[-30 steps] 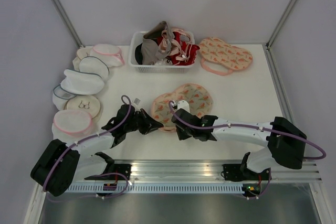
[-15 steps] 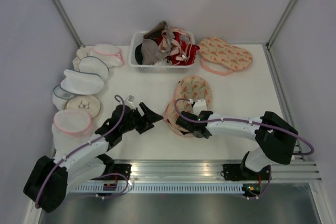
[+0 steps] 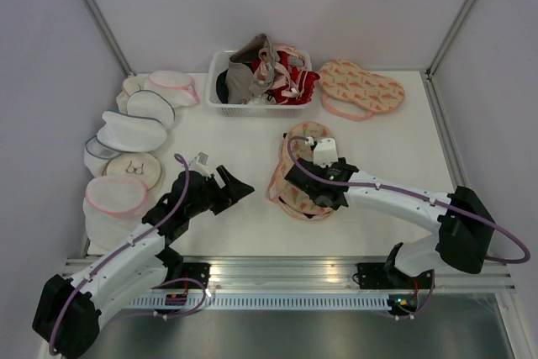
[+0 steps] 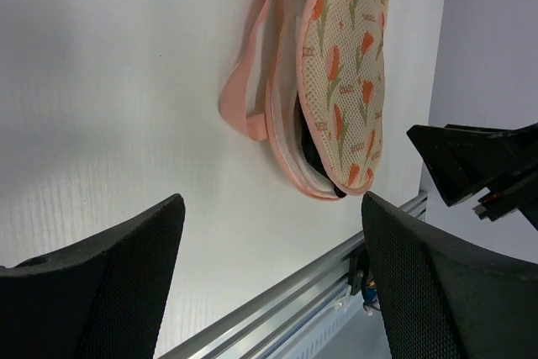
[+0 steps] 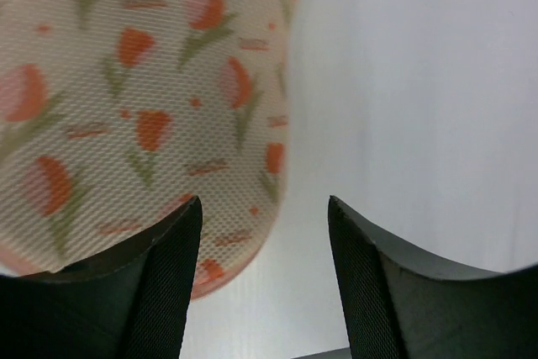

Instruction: Unzip the laundry bag and remove the bra

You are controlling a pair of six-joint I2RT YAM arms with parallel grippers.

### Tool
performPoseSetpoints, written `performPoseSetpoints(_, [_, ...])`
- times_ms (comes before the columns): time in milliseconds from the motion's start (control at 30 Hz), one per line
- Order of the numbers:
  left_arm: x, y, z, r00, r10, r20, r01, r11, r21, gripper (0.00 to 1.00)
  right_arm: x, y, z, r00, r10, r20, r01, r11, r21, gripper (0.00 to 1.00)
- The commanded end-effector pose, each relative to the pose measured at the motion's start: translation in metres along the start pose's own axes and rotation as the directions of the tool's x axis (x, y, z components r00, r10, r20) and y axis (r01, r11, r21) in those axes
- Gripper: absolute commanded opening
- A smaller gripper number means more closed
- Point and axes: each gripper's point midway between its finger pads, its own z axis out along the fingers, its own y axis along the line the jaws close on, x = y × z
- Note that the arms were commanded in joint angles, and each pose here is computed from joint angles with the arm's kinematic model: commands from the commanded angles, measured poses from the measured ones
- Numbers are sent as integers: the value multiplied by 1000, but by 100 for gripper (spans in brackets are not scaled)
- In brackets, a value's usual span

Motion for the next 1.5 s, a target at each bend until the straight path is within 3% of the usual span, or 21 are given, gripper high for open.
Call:
performPoseSetpoints(0, [-8, 1, -5, 997, 61, 37, -61, 998, -14, 89, -47, 60, -24, 995, -24, 92, 48, 962, -270, 67])
performPoseSetpoints(300, [-5, 6, -13, 997, 59, 49, -59, 998, -13, 89, -79, 140, -11, 990, -98, 100, 128, 928, -350, 68])
performPoseSetpoints(567, [-4, 10, -19, 996, 46, 73, -46, 999, -1, 89, -55, 169, 23, 965, -260, 24, 257, 933, -251, 67])
performPoseSetpoints(733, [-2, 14, -19, 997, 43, 68, -42, 999, -8, 89, -51, 159, 37, 956, -292, 14, 291, 948, -129, 65])
performPoseSetpoints(867, [-1, 15, -18, 997, 44, 67, -43, 999, -11, 89, -53, 147, 41, 952, -304, 9, 305, 951, -46, 48])
performPoseSetpoints(900, [-1, 15, -18, 997, 43, 67, -42, 999, -9, 89, -55, 145, 40, 955, -298, 13, 298, 954, -34, 34])
performPoseSetpoints(967, [-2, 14, -18, 997, 44, 71, -44, 999, -10, 89, -58, 141, 38, 956, -291, 27, 291, 956, -18, 19])
performPoseSetpoints(1000, [-2, 14, -18, 997, 43, 69, -43, 999, -7, 89, -62, 139, 33, 961, -273, 40, 274, 961, -22, 4])
performPoseSetpoints(1200, [-2, 12, -18, 997, 46, 65, -46, 999, -4, 89, -92, 102, 6, 974, -174, 144, 169, 985, 42, 0])
performPoseSetpoints(1467, [-6, 1, -18, 995, 77, 60, -78, 997, 14, 88, -89, -13, 8, 987, 20, 160, -61, 966, 253, 0])
